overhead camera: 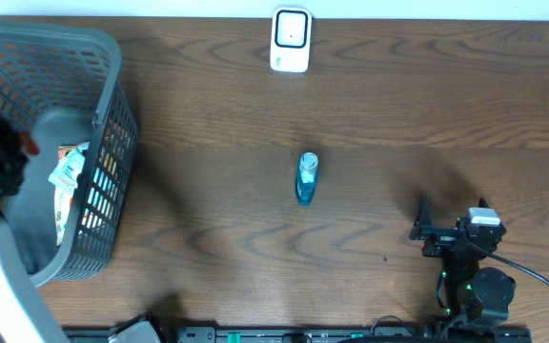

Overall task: Scan the item barcode
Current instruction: 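Carry the red chocolate bar out and place it left of the bottle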

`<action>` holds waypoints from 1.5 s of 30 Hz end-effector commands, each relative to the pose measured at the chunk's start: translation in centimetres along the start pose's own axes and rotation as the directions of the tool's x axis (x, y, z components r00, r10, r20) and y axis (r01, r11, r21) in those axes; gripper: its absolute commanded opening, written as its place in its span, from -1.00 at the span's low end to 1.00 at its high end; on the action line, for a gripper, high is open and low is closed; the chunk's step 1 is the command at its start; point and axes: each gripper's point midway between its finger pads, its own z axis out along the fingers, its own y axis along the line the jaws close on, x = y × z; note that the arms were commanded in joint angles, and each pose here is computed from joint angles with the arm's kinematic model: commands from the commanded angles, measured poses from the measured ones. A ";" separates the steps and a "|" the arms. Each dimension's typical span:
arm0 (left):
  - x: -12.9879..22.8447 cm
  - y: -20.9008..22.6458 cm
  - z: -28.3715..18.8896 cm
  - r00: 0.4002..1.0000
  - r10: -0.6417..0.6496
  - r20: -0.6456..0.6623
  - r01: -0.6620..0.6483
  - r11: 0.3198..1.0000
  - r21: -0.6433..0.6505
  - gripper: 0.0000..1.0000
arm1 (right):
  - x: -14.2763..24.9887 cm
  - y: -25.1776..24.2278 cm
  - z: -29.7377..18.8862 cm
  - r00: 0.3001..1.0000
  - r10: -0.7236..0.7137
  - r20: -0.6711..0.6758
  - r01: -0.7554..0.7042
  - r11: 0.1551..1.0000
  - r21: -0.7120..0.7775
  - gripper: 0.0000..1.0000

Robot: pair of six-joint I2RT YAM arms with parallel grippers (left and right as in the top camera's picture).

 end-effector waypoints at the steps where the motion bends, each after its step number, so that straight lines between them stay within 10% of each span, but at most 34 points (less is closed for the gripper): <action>1: 5.4 -4.4 -3.9 0.957 0.276 -0.086 -0.248 0.937 0.247 -0.85 | 0.1 0.2 0.0 1.000 -0.012 0.001 0.012 1.000 -0.010 0.99; 4: 11.3 -7.1 -7.7 0.822 0.565 -0.068 -0.478 0.750 0.457 -0.86 | 0.1 0.2 0.0 1.000 -0.012 0.001 0.012 1.000 -0.010 0.98; 9: 20.7 -5.8 -10.8 0.415 0.909 0.030 -0.733 0.315 0.603 -0.85 | 0.1 0.2 0.0 1.000 -0.012 0.001 0.012 1.000 -0.010 0.99; 20: 32.3 5.0 -1.8 -0.075 0.974 -0.214 -0.892 0.030 0.451 -0.85 | 0.1 0.2 0.0 1.000 -0.012 0.001 0.012 1.000 -0.010 0.99; 33: 40.7 11.6 8.6 -0.120 0.862 -0.492 -0.928 0.079 0.365 -0.85 | 0.1 0.2 0.0 1.000 -0.012 0.001 0.012 1.000 -0.010 0.98; 45: 43.5 10.5 11.1 0.092 0.854 -0.512 -0.912 0.279 0.301 -0.85 | 0.1 0.2 0.0 1.000 -0.012 0.001 0.012 1.000 -0.010 0.99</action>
